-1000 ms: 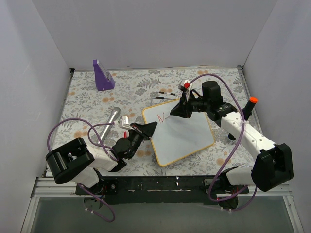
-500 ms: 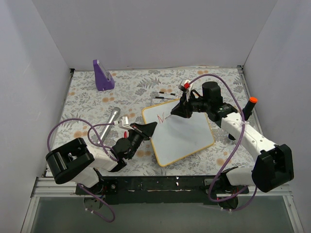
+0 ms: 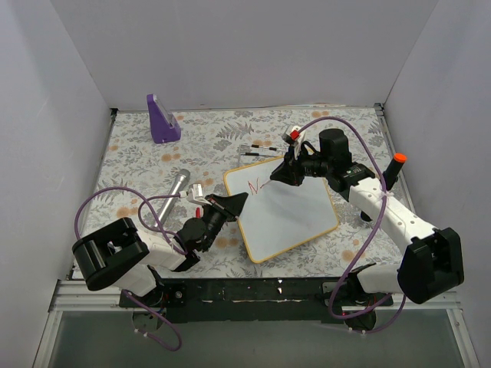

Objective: Write a sentence on the whiteboard
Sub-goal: Write on the whiteboard with the whiteboard marker without the cap.

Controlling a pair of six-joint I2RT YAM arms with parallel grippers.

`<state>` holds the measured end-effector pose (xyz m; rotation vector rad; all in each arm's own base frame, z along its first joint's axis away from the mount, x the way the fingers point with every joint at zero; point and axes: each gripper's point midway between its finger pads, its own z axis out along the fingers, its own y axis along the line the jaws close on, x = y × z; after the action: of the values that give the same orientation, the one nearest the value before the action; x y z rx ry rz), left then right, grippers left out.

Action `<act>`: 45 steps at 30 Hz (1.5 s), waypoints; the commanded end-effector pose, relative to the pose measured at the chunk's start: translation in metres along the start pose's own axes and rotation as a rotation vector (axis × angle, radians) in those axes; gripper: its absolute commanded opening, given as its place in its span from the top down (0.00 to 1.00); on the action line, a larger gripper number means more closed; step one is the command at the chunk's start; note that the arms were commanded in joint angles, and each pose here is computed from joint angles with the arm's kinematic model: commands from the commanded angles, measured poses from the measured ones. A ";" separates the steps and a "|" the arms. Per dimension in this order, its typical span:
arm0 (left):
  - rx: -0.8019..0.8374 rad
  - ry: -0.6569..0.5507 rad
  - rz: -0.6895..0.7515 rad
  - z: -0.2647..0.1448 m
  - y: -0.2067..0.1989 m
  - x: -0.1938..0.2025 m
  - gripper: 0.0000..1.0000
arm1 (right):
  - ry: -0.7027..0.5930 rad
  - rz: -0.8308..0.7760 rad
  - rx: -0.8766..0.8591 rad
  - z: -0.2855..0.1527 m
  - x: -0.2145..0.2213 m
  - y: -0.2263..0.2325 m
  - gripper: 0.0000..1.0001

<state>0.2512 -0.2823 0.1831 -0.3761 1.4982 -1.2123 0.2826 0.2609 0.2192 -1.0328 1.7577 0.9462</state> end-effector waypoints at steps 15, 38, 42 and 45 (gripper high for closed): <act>0.162 -0.098 -0.012 0.000 -0.041 -0.026 1.00 | -0.026 -0.016 0.014 0.005 -0.015 -0.009 0.99; 0.158 -0.094 -0.014 0.000 -0.039 -0.024 1.00 | -0.038 -0.022 -0.037 0.008 -0.021 0.003 0.99; 0.158 -0.095 -0.015 -0.001 -0.039 -0.024 1.00 | -0.035 -0.021 -0.045 0.009 -0.020 0.005 0.99; 0.159 -0.094 -0.015 0.000 -0.039 -0.024 1.00 | -0.035 -0.022 -0.053 0.011 -0.020 0.008 0.99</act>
<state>0.2522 -0.2824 0.1801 -0.3916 1.5043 -1.2146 0.2815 0.2694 0.2204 -1.0428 1.7563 0.9899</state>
